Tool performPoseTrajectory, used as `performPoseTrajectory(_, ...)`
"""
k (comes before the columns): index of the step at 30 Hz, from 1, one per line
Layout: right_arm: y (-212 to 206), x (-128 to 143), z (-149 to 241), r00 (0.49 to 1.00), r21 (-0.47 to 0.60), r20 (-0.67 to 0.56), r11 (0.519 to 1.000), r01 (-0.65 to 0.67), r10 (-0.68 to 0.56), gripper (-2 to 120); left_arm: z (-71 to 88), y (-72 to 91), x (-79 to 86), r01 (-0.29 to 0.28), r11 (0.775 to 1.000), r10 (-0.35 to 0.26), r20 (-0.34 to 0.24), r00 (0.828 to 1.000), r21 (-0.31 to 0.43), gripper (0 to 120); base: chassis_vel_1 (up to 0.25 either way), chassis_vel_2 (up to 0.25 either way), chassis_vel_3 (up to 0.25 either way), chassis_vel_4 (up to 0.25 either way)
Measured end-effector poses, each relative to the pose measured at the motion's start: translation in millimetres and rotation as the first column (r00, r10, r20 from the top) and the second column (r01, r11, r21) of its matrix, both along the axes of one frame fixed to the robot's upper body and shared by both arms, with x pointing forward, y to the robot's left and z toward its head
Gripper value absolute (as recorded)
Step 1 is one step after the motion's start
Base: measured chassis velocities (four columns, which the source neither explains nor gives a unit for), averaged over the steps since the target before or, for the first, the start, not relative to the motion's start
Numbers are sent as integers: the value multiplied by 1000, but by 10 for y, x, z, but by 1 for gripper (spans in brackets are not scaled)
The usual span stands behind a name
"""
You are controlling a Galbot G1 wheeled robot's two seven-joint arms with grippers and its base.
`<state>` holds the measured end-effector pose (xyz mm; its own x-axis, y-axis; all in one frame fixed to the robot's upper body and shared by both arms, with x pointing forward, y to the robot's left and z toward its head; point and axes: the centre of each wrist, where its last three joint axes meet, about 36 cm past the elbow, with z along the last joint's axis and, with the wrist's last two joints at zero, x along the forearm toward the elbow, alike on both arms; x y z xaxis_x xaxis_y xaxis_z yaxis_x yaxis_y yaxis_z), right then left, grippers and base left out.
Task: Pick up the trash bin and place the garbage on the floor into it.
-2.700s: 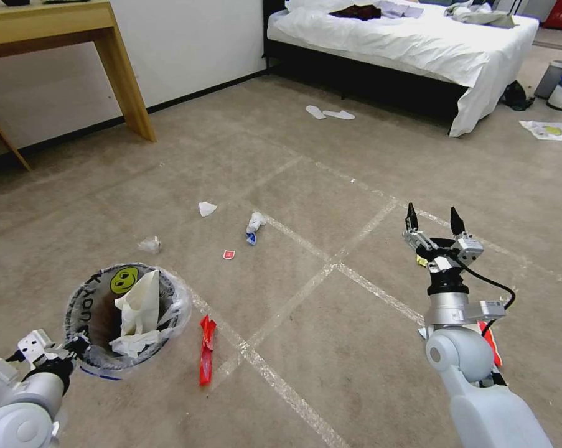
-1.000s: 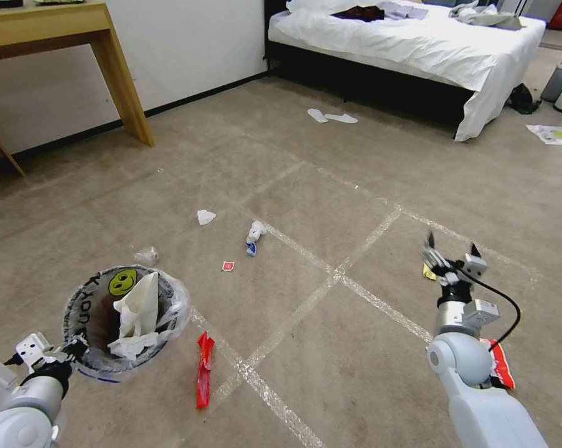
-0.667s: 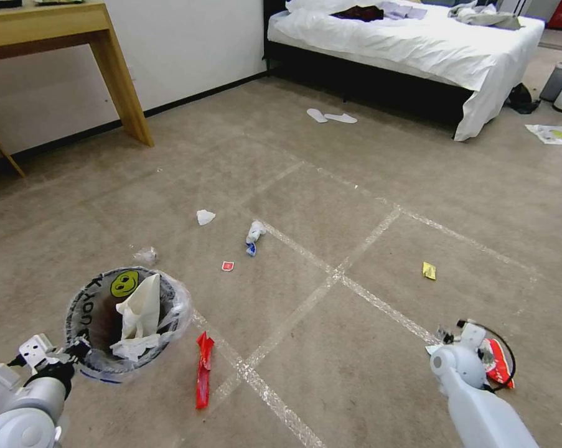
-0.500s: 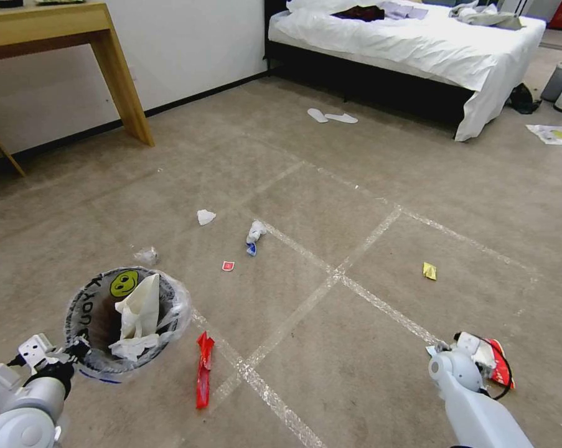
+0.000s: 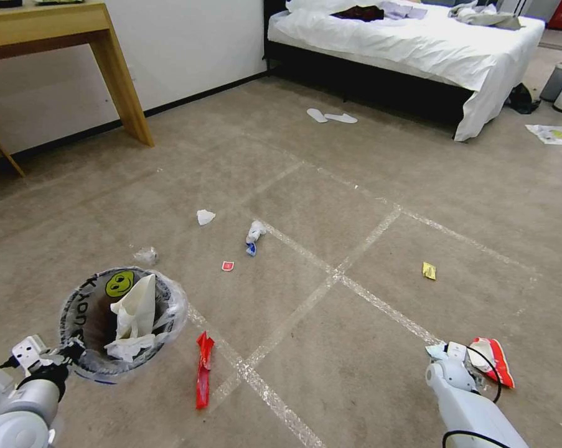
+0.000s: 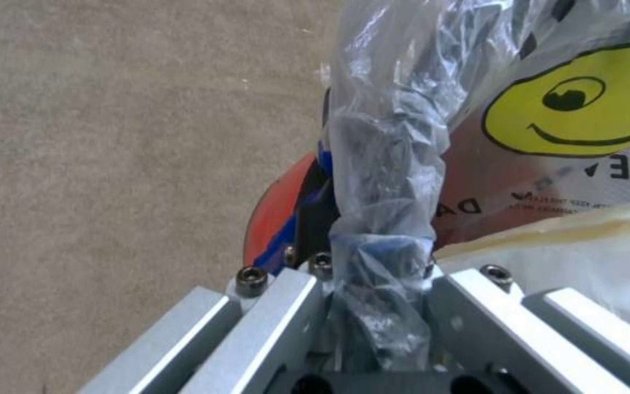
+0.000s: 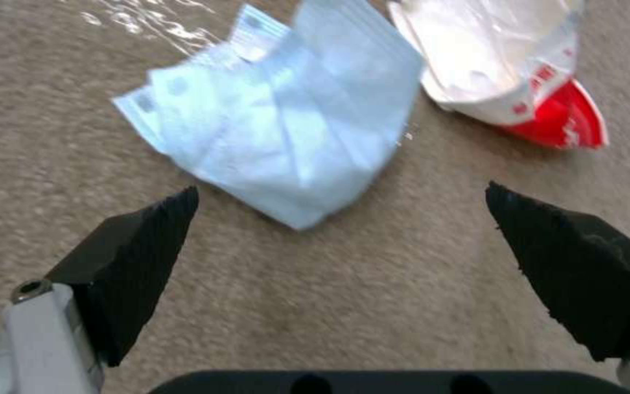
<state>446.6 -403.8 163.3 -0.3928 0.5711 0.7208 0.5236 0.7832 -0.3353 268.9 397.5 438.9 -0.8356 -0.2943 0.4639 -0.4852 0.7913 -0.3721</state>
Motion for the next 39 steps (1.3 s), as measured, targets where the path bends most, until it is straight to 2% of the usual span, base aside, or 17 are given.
performPoseTrajectory(14,51,293,-105,999,-30,-13,998,-49,49,99,43,41,-41,-5,1000,5,14,1000,3,1,0,0,0,0)
performPoseTrajectory(26,-102,213,-197,997,-37,-64,998,-44,42,91,16,53,-29,-5,1000,5,18,1000,-2,1,0,0,0,0)
performPoseTrajectory(28,-102,186,-230,996,-29,-72,999,-46,44,85,10,38,-25,-2,1000,2,19,1000,-6,1,0,0,0,0)
performPoseTrajectory(34,-92,108,-292,996,-8,-69,998,-59,58,77,4,21,-34,0,1000,0,20,1000,-6,1,0,0,0,0)
performPoseTrajectory(39,-32,87,-326,995,4,-65,997,-72,72,57,-3,24,-53,-5,1000,5,21,1000,-4,1,0,0,0,0)
